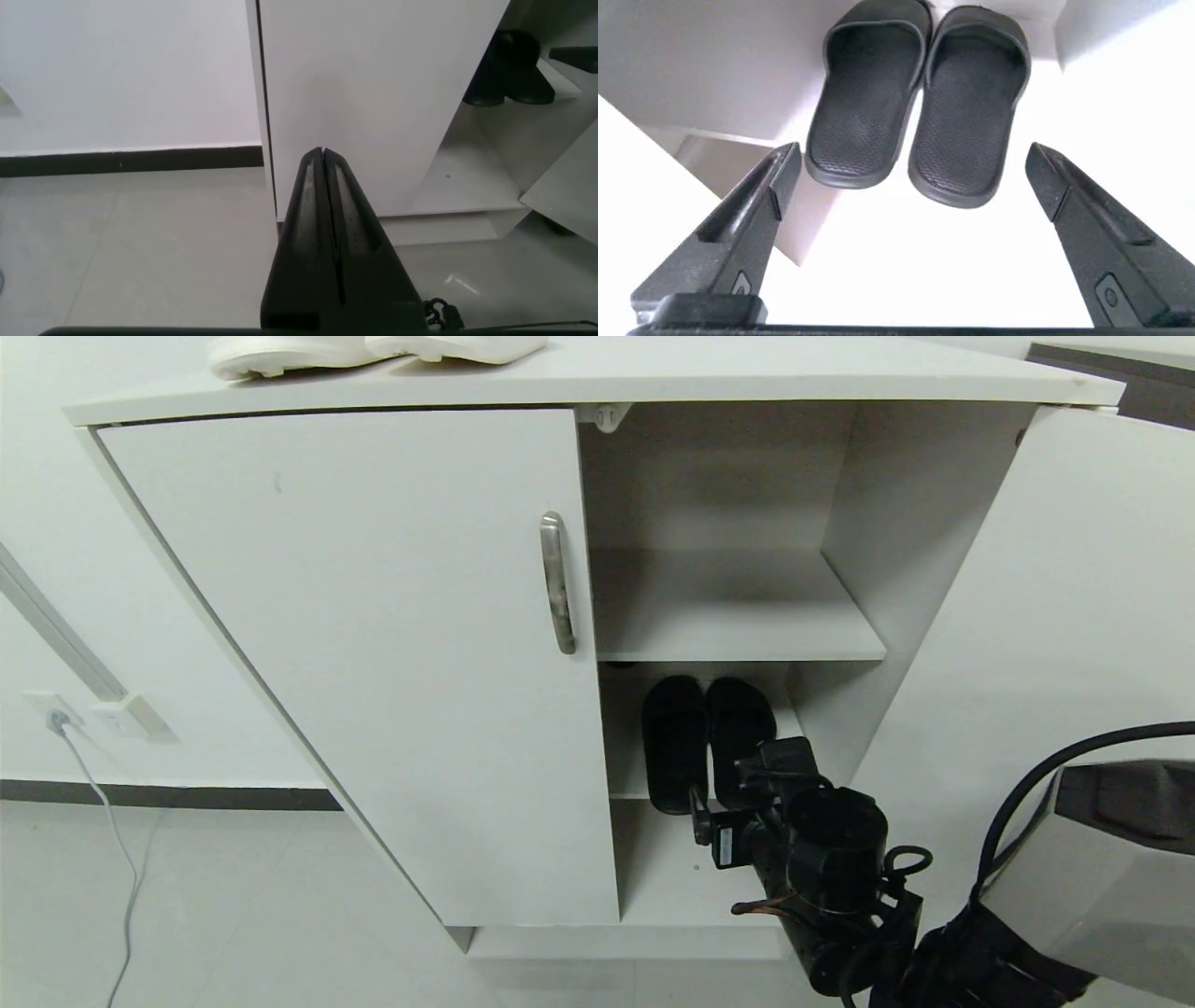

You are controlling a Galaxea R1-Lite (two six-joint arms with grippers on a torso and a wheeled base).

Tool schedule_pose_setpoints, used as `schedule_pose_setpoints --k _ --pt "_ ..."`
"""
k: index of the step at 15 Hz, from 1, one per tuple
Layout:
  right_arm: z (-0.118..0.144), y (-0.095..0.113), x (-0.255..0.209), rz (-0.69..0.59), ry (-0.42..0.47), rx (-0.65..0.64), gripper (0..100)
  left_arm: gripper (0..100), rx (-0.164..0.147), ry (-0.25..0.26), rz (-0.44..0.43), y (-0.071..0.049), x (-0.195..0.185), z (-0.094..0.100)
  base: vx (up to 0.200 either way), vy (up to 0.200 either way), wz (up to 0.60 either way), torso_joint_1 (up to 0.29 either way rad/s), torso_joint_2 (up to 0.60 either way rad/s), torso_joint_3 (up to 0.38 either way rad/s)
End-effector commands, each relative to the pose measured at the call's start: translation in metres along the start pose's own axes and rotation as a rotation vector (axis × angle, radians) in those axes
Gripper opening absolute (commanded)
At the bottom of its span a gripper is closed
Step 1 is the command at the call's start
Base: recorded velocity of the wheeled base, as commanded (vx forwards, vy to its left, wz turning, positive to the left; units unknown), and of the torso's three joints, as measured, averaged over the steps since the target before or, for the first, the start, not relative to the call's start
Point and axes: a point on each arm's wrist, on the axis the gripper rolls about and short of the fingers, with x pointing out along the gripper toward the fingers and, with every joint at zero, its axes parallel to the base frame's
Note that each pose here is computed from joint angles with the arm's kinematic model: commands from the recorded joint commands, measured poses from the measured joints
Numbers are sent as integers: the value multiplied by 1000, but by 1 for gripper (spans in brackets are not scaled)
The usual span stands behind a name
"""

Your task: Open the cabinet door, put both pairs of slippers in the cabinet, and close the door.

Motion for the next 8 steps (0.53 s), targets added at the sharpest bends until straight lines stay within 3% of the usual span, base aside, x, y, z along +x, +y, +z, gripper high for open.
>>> schedule_pose_setpoints --k 1,8 --pt "3 -1 -3 5 -4 1 100 0 0 1 0 0 0 0 0 0 0 0 0 0" --pt "-5 -2 -4 5 18 -17 100 0 0 1 0 0 0 0 -200 0 0 3 1 2"
